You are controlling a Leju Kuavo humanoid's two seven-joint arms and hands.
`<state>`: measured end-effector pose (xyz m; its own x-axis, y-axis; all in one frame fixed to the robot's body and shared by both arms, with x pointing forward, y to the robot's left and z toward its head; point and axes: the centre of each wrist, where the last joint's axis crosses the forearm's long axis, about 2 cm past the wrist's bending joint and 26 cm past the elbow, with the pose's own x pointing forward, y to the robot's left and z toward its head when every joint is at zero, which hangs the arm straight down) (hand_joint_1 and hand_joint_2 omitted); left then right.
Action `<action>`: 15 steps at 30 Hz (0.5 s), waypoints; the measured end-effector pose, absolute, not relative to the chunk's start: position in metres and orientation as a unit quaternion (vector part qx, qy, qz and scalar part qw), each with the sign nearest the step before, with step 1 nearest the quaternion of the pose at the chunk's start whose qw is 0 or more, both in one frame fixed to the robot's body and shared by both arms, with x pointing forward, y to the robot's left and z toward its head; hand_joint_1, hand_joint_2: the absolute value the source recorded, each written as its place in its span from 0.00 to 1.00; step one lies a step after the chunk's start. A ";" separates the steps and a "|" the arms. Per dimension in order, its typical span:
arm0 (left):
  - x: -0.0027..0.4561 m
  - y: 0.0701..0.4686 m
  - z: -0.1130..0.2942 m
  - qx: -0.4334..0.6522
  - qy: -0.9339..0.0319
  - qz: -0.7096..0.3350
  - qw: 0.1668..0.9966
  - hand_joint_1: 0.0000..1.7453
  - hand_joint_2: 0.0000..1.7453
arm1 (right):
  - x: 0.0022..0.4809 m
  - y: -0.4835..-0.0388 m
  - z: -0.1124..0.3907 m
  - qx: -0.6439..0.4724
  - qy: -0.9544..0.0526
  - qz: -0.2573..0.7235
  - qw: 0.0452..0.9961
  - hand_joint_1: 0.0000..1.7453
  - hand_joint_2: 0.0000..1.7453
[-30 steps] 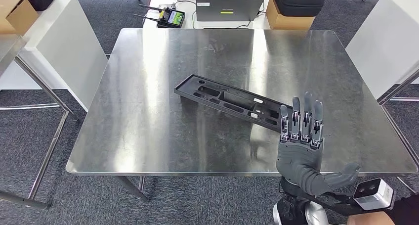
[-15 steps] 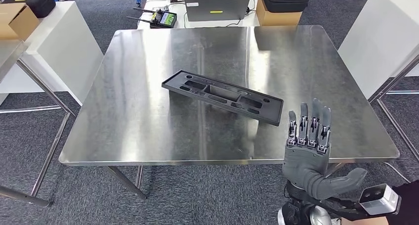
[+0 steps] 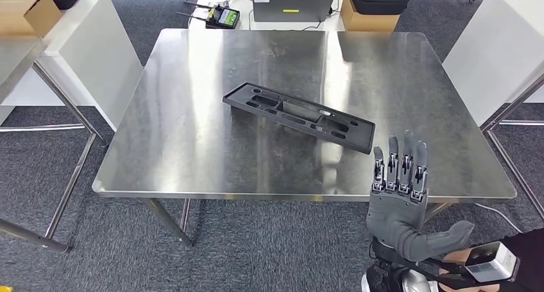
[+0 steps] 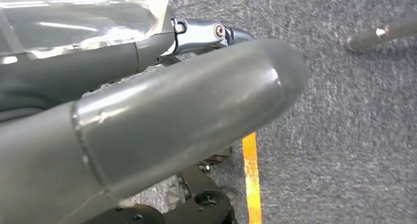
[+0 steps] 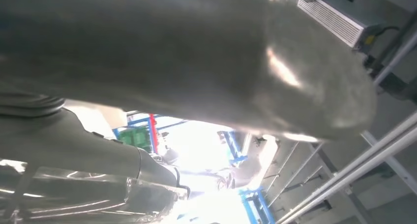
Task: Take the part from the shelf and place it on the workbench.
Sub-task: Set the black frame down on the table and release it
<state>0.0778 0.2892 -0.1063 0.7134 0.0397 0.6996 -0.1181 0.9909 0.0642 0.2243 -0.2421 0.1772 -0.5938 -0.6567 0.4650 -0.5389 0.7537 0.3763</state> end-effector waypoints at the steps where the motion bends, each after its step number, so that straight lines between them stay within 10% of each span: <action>1: 0.077 0.289 -0.106 0.052 -0.376 0.043 0.924 0.00 0.00 | 0.224 -0.242 0.177 0.336 -0.887 -0.098 0.300 0.00 0.00; 15: 0.073 0.288 -0.107 0.056 -0.377 0.043 0.923 0.00 0.00 | 0.225 -0.244 0.174 0.330 -0.886 -0.103 0.308 0.00 0.00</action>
